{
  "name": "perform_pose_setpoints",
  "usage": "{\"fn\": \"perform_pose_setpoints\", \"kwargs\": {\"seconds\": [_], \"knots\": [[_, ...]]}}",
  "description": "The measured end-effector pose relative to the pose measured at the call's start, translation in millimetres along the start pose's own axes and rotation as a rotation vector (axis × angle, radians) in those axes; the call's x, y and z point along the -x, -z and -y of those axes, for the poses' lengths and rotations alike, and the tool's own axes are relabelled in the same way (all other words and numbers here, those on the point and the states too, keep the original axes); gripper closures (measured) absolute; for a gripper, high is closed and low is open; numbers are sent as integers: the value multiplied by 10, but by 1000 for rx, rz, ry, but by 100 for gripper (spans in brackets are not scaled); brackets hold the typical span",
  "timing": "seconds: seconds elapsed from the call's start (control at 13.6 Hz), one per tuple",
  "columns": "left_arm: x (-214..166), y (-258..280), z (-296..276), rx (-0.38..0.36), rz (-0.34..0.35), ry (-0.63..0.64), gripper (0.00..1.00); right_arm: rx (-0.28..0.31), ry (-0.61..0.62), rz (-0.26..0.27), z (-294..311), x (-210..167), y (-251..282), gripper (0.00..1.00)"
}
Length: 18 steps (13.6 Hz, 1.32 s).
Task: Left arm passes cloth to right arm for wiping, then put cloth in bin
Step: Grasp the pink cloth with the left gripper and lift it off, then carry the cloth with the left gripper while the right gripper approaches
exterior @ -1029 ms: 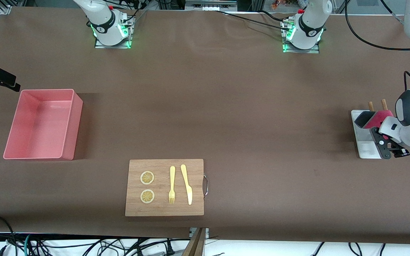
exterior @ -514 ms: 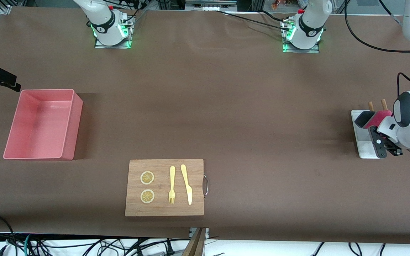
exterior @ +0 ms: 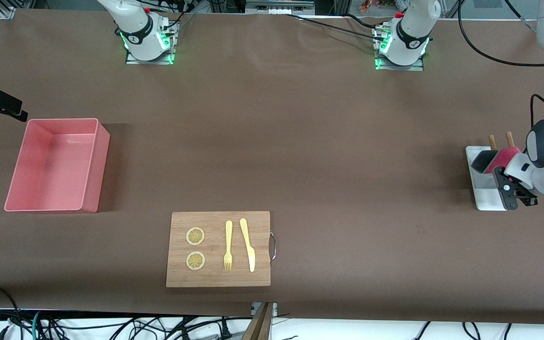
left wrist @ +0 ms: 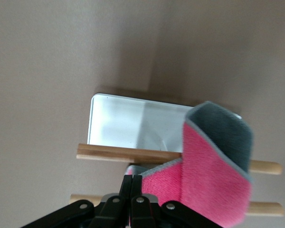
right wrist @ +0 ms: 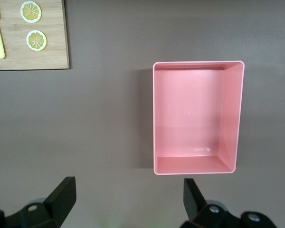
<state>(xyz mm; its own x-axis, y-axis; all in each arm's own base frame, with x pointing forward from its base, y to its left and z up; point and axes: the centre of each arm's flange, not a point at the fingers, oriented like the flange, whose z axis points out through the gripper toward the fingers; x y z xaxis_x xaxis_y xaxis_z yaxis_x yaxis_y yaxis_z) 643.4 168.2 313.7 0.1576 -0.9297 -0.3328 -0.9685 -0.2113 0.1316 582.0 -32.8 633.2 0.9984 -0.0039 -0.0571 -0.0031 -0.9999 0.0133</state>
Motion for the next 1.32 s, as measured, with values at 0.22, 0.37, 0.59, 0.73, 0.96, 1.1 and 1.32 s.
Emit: {"fn": "perform_pose_setpoints", "kwargs": {"seconds": [0.22,0.37,0.59,0.73,0.96,1.1,1.32], "knots": [[-213,670,-169,53,-45,-13,99,0,0,0,0,0,0,0],[-259,1284,-295,107,-104,6,99,0,0,0,0,0,0,0],[-271,2042,-519,181,-263,92,99,0,0,0,-1,-1,-1,0],[-476,2294,-604,213,-359,143,99,0,0,5,-2,-13,-25,0],[-1114,2551,-757,246,-370,237,99,-5,0,47,-13,-135,-262,0],[-1509,2748,-908,260,-358,322,99,-10,0,95,-29,-264,-539,0],[-1991,3091,-1186,268,-361,425,99,-24,-9,136,50,-401,-815,0]]}}
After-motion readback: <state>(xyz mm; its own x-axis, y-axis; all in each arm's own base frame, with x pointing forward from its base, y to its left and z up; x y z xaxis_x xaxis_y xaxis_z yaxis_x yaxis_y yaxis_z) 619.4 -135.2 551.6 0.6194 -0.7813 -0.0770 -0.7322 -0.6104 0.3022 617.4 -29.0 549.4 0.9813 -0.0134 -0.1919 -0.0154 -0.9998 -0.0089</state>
